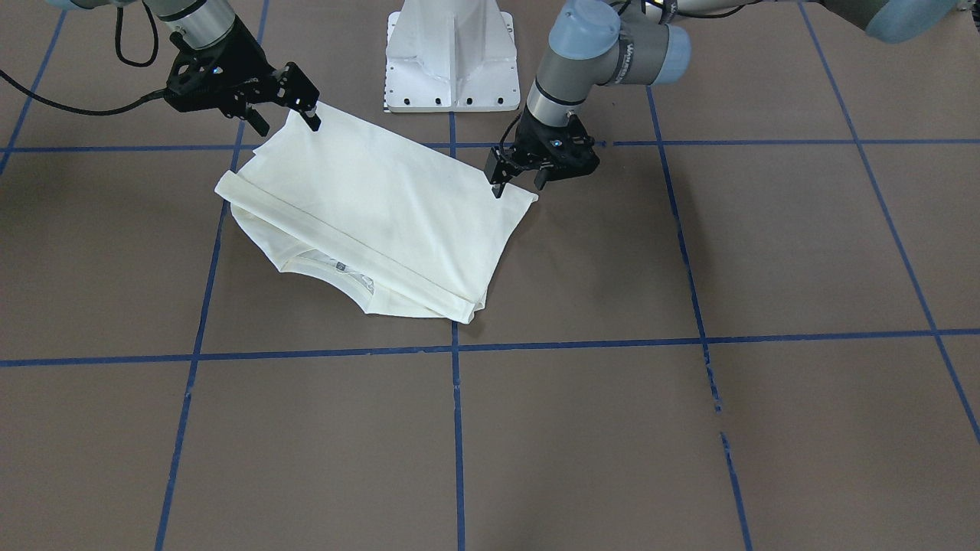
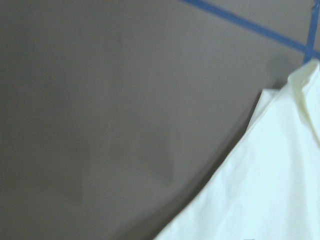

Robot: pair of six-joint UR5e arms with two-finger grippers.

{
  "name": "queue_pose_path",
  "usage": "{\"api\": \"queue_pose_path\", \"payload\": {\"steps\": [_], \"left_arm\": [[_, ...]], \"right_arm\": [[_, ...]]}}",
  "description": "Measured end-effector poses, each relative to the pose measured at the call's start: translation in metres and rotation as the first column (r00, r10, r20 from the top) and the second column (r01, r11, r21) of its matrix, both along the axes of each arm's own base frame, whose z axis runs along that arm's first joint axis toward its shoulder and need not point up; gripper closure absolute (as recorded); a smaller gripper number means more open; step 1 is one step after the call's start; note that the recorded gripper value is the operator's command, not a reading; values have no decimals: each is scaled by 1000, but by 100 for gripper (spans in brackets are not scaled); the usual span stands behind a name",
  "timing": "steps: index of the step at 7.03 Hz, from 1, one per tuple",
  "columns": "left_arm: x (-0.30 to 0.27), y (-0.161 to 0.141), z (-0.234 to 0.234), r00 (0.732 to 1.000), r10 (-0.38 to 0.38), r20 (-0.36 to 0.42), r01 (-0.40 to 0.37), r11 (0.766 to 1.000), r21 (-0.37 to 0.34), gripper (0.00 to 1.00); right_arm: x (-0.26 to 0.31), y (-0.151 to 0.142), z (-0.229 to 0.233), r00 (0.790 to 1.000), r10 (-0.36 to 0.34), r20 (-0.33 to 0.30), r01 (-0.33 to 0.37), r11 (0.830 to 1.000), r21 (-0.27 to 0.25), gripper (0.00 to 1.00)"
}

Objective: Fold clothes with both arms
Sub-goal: 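Grasp the shirt corner with the left gripper while the right gripper holds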

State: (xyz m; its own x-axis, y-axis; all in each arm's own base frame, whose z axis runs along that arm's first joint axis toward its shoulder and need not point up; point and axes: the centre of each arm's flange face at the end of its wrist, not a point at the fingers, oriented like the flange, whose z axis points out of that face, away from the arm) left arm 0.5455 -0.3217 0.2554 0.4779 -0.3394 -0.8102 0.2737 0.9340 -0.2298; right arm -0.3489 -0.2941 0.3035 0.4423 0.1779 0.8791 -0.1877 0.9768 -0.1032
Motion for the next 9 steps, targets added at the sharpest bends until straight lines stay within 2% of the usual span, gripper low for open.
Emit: {"api": "queue_pose_path", "payload": {"steps": [1, 2, 7, 8, 9], "left_arm": [[9, 15, 2, 1000, 3, 10, -3, 1000, -21, 25], [11, 18, 3, 1000, 0, 14, 0, 1000, -27, 26], [5, -7, 17, 998, -43, 47, 45, 998, -36, 28], [7, -7, 21, 998, -43, 53, 45, 998, -39, 36], [9, -6, 24, 997, -42, 59, 44, 998, -43, 52]], "right_arm": [[0, -2, -2, 1000, 6, 3, -6, 1000, 3, 0], [0, -3, -3, 1000, 7, 5, -7, 1000, 4, 0], [-1, -3, -3, 1000, 7, 5, -7, 1000, 4, 0], [0, -3, -2, 1000, 8, 4, -8, 1000, 4, 0], [0, -3, -2, 1000, 8, 3, -8, 1000, 3, 0]]}}
